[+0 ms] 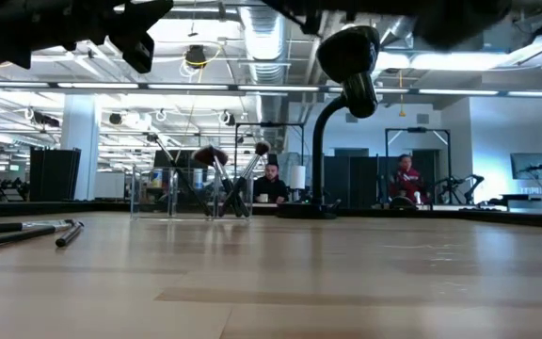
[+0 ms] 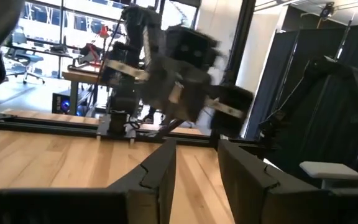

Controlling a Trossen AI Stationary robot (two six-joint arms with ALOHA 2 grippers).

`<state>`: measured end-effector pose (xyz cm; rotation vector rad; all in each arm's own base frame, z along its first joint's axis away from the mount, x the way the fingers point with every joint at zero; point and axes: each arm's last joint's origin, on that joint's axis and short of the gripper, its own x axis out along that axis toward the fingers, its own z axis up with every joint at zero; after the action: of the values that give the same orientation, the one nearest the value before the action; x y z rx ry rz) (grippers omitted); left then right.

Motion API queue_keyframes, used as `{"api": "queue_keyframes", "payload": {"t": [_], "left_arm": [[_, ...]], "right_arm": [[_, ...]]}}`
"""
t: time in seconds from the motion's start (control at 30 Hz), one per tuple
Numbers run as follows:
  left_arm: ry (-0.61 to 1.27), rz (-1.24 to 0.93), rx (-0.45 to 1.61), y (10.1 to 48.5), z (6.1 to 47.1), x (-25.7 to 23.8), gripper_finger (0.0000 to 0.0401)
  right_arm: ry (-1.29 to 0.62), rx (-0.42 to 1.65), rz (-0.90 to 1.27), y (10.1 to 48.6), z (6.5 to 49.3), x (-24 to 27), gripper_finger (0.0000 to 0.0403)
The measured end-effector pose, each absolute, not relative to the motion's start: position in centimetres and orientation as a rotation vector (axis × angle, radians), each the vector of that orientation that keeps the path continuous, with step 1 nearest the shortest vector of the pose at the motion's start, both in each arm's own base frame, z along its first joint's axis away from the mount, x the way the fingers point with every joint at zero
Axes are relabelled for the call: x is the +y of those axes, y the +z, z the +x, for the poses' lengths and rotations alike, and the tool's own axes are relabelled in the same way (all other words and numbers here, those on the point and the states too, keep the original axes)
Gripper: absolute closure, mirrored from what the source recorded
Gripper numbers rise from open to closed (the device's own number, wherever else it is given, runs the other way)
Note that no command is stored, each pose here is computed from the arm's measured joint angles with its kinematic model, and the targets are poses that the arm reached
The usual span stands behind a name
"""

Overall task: Put items in baskets/containers
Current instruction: Put the black liner brush into the transparent organizer

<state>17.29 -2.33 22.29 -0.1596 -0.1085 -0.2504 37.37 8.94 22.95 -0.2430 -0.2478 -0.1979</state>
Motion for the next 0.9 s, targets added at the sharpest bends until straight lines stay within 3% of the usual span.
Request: {"api": "queue_keyframes", "payload": {"t": [0.17, 0.47, 0.9], "left_arm": [[-0.238, -0.160, -0.081, 21.8, 17.7, -2.3, 0.0284], [-0.135, -0.141, -0.064, 20.5, 19.3, -2.2, 0.0284], [-0.097, -0.147, -0.180, 21.1, 19.7, -2.1, 0.0284]], "right_arm": [[-0.101, -0.468, -0.110, 21.9, 37.8, 6.3, 0.0393], [-0.031, -0.517, 0.002, 21.2, 40.8, 2.9, 0.0397], [0.023, -0.538, -0.011, 23.1, 43.3, 3.2, 0.0397]]}}
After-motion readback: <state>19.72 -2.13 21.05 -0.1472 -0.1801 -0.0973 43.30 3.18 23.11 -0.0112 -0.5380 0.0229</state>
